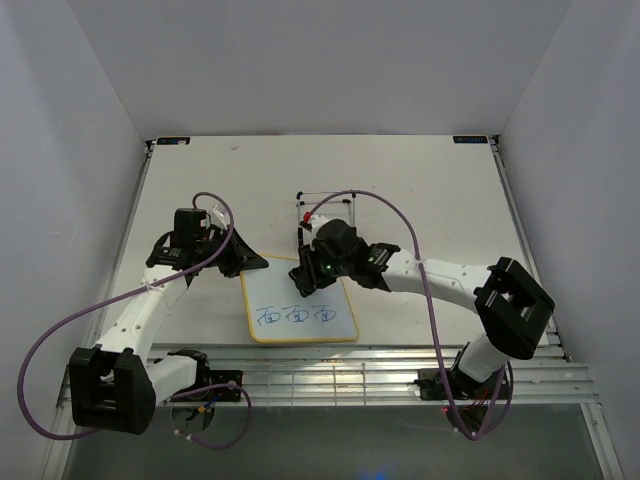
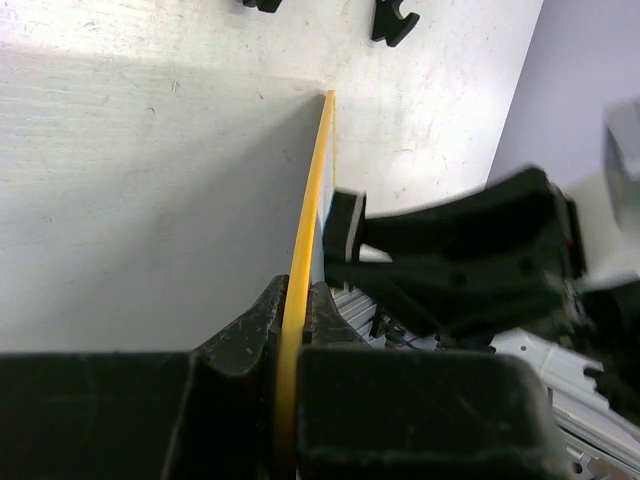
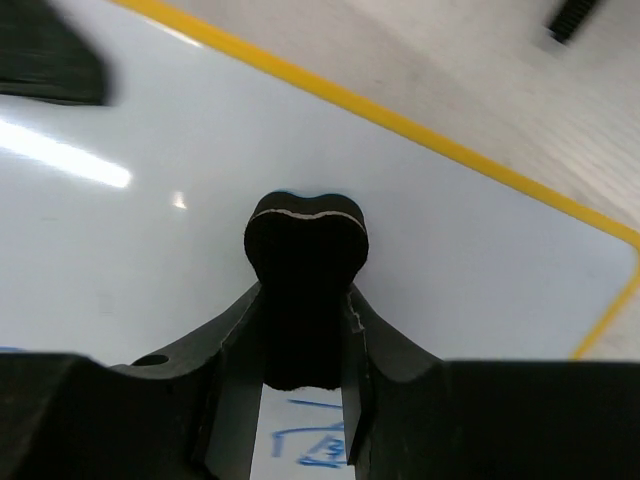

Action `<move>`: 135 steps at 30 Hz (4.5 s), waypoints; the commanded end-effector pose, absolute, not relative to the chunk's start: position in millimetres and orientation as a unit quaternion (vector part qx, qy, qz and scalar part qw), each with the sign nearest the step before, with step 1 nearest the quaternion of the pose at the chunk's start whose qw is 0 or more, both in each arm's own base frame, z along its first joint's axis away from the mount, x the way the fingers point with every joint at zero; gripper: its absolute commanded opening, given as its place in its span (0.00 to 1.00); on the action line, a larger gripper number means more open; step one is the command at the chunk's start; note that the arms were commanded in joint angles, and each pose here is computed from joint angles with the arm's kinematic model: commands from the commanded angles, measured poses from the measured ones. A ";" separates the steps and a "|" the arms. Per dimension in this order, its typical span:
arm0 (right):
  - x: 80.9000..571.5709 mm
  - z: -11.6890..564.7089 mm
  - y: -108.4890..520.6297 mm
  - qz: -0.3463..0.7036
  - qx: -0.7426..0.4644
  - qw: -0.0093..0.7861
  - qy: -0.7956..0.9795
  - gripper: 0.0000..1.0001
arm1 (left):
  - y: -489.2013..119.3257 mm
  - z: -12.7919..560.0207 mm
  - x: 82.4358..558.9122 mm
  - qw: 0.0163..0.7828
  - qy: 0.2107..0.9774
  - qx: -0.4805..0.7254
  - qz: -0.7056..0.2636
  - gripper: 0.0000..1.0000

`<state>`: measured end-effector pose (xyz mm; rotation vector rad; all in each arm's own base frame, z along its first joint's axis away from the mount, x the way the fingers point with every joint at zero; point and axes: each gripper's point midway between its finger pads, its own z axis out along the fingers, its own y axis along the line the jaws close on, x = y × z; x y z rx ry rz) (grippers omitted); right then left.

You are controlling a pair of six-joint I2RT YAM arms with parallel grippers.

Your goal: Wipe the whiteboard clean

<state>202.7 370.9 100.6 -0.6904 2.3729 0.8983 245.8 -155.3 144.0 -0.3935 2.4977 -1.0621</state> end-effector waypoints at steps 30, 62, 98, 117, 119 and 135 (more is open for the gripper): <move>118.3 61.9 284.5 0.325 -0.223 0.214 0.894 0.08 | -48.0 103.3 280.8 0.326 0.919 -0.207 -0.079 0.00; 120.0 158.1 387.3 0.480 -0.284 0.234 0.797 0.08 | -93.0 95.3 277.1 0.285 0.933 -0.105 -0.195 0.00; 154.0 94.7 338.7 0.412 -0.248 0.214 0.850 0.08 | -116.4 87.7 267.3 0.257 0.937 -0.066 -0.229 0.00; 98.0 169.5 428.7 0.477 -0.315 0.230 0.788 0.08 | -110.5 87.6 268.7 0.264 0.938 -0.077 -0.209 0.00; 96.7 174.0 427.0 0.481 -0.314 0.231 0.785 0.08 | -109.2 87.5 269.1 0.265 0.939 -0.081 -0.206 0.00; 59.8 208.7 480.9 0.502 -0.358 0.210 0.759 0.08 | -102.3 86.2 271.1 0.267 0.940 -0.100 -0.187 0.00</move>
